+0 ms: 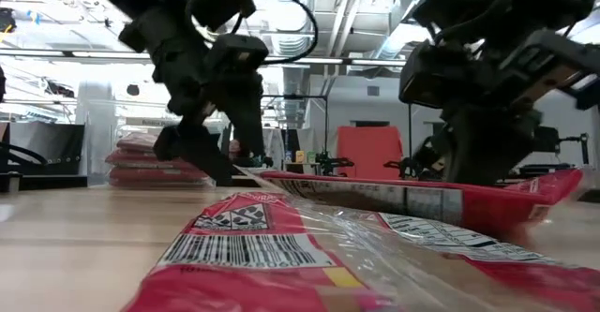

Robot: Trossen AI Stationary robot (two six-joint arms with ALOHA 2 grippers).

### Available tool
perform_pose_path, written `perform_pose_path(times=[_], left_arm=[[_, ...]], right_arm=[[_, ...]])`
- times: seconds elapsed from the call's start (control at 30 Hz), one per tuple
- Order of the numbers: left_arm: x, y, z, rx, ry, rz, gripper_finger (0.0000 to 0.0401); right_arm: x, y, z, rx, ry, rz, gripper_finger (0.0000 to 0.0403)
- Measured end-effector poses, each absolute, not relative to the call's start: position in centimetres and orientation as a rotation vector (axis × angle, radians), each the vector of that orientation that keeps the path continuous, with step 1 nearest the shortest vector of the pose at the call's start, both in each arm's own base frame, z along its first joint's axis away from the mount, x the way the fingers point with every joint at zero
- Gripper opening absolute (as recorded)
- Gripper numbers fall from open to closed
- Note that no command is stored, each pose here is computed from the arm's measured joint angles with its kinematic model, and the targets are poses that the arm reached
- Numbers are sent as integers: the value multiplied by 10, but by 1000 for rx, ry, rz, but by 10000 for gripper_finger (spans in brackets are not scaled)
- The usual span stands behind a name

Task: Sort popcorn bags into baskets
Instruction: Put the red popcorn bag into the transparent bin

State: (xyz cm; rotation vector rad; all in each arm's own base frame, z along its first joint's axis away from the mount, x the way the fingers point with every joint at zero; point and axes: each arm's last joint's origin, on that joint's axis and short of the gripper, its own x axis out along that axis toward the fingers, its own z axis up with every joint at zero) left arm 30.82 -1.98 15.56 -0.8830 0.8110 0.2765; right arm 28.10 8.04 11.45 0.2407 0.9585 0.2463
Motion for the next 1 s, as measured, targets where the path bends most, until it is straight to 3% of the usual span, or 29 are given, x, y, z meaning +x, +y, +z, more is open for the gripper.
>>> perform_pose_path(times=[0.17,0.5,0.73,1.0], left_arm=[[301,-9,143,-1026,698,288,289],[310,9,137,-1070,603,236,285],[326,11,121,-1090,647,205,285],[332,11,118,-1139,561,226,285]], right_arm=[[284,68,115,191,941,245,12],[294,39,119,52,884,227,12],[319,4,160,132,751,88,10],[306,36,180,202,820,94,9]])
